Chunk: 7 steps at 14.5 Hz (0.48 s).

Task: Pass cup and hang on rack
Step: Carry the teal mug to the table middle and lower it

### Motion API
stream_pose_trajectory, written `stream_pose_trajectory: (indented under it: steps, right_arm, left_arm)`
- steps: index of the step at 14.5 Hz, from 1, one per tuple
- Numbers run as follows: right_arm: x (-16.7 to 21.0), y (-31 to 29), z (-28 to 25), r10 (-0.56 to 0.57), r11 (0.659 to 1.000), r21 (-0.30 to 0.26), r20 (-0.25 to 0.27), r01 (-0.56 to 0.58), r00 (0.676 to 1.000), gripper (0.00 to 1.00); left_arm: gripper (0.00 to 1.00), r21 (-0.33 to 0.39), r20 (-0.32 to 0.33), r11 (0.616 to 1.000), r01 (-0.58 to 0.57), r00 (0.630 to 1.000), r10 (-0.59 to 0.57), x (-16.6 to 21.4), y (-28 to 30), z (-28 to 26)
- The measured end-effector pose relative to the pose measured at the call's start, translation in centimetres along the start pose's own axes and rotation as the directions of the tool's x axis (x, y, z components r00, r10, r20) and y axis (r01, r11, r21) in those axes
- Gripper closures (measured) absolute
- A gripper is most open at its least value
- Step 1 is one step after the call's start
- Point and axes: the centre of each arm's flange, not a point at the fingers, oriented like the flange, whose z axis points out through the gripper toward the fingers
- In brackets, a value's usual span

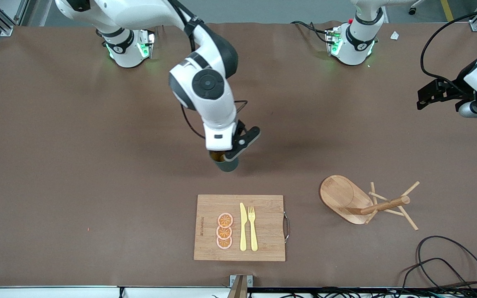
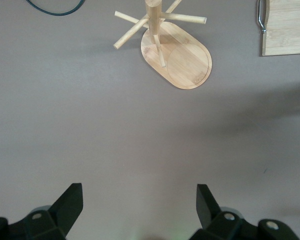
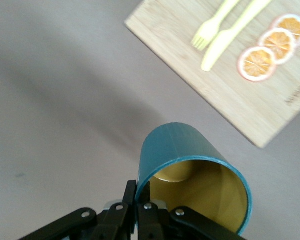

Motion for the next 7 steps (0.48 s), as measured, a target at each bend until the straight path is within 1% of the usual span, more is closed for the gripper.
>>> stream_pose_trajectory:
  steps: [2,4,7]
  right_arm:
    - [1.3,-2.5,1.7,0.012,1.0,0.009,-0.018,-0.012,1.0,0.96]
    - [2.5,-4.6,4.3,0.024,1.0,0.019,-0.052,-0.023,0.998,0.96]
    - [3.1,-7.5,8.9,0.044,0.999,0.034,-0.088,-0.041,0.995,0.96]
  left_arm:
    - [0.0,0.0,0.002,1.0,-0.002,1.0,0.002,0.1,0.0,0.1]
    - [0.0,0.0,0.002,1.0,-0.003,1.0,0.003,0.1,0.0,0.1]
    - [0.0,0.0,0.002,1.0,-0.003,1.0,0.003,0.1,0.0,0.1]
